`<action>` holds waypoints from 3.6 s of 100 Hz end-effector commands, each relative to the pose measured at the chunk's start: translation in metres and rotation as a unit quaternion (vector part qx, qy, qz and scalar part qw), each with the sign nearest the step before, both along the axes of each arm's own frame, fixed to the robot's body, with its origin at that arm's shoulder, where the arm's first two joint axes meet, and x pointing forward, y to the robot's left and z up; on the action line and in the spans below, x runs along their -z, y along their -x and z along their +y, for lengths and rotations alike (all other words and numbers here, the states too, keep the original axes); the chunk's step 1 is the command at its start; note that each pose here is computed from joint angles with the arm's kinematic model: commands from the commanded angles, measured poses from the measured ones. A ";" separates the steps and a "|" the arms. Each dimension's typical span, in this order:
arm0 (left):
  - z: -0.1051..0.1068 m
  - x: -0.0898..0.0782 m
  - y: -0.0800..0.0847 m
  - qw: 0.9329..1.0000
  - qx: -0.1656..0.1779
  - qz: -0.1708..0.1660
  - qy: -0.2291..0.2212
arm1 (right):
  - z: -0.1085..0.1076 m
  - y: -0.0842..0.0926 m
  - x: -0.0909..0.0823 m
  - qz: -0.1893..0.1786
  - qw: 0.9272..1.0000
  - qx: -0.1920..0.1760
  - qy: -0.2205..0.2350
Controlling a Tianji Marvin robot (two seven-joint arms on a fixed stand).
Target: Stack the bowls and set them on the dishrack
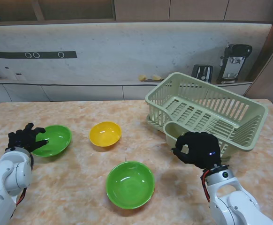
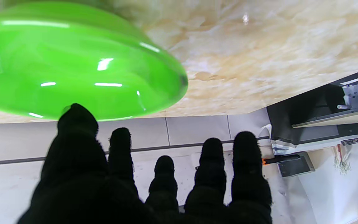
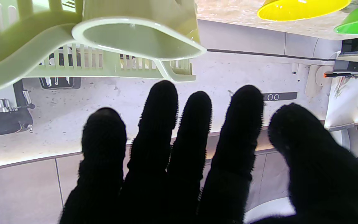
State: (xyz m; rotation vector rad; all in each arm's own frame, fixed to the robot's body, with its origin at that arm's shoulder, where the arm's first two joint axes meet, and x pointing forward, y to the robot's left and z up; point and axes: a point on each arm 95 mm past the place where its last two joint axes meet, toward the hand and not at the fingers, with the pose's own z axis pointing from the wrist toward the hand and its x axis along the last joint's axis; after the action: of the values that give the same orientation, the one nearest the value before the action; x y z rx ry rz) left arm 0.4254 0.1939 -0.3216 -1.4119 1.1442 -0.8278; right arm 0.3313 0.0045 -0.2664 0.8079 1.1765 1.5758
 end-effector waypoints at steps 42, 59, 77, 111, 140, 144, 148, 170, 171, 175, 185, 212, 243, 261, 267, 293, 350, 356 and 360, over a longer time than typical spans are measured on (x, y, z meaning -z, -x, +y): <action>0.002 0.022 -0.006 0.998 -0.041 0.036 0.030 | 0.002 0.002 0.004 0.011 1.000 -0.001 0.004; 0.000 0.028 -0.008 0.997 -0.044 0.045 0.034 | 0.002 0.002 0.004 0.011 1.000 -0.001 0.004; -0.001 0.037 -0.011 0.996 -0.050 0.057 0.042 | 0.002 0.002 0.004 0.011 1.000 -0.001 0.004; -0.008 0.049 -0.018 0.993 -0.072 0.057 0.079 | 0.002 0.002 0.004 0.011 1.000 -0.001 0.004; -0.007 0.045 -0.021 0.995 -0.068 0.002 0.075 | 0.001 0.003 0.002 0.015 1.000 -0.001 0.004; -0.007 0.043 -0.021 0.995 -0.066 -0.010 0.074 | 0.001 0.003 0.002 0.015 1.000 -0.001 0.005; -0.006 0.042 -0.021 0.995 -0.063 -0.024 0.073 | 0.001 0.003 0.002 0.015 1.000 -0.001 0.005; -0.002 0.031 -0.016 0.993 -0.059 -0.078 0.071 | 0.001 0.003 0.002 0.015 1.000 -0.001 0.005; -0.002 0.031 -0.016 0.993 -0.059 -0.079 0.071 | 0.001 0.003 0.002 0.015 1.000 -0.001 0.005; -0.001 0.029 -0.014 0.992 -0.057 -0.085 0.070 | 0.001 0.003 0.002 0.015 1.000 -0.001 0.005; 0.001 0.023 -0.009 0.991 -0.053 -0.100 0.070 | 0.001 0.003 0.002 0.015 1.000 -0.001 0.005; 0.000 0.004 0.004 0.987 -0.034 -0.140 0.077 | 0.001 0.003 0.002 0.015 1.000 -0.001 0.005; -0.005 -0.020 0.020 0.977 -0.012 -0.189 0.094 | -0.001 0.004 0.002 0.012 1.000 -0.001 0.005; -0.013 -0.036 0.030 0.969 0.008 -0.220 0.112 | -0.001 0.004 0.002 0.012 1.000 -0.001 0.005; -0.017 -0.042 0.033 0.965 0.016 -0.231 0.124 | -0.001 0.004 0.002 0.012 1.000 -0.001 0.005; -0.042 -0.067 0.049 0.950 0.066 -0.259 0.163 | -0.001 0.004 0.002 0.012 1.000 -0.001 0.005; -0.121 -0.079 0.061 0.924 0.182 -0.223 0.251 | -0.001 0.004 0.002 0.012 1.000 -0.001 0.005; -0.131 -0.077 0.059 0.919 0.193 -0.212 0.271 | -0.001 0.004 0.002 0.010 1.000 0.001 0.005; -0.137 -0.075 0.058 0.915 0.201 -0.204 0.284 | -0.001 0.005 0.002 0.009 1.000 0.002 0.004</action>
State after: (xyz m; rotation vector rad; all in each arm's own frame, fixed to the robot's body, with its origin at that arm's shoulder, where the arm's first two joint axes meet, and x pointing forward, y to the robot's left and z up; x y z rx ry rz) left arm 0.3661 0.0705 -0.2485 -1.3473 0.8795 -1.7203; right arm 0.3298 0.0013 -0.2657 0.8092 1.1842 1.5647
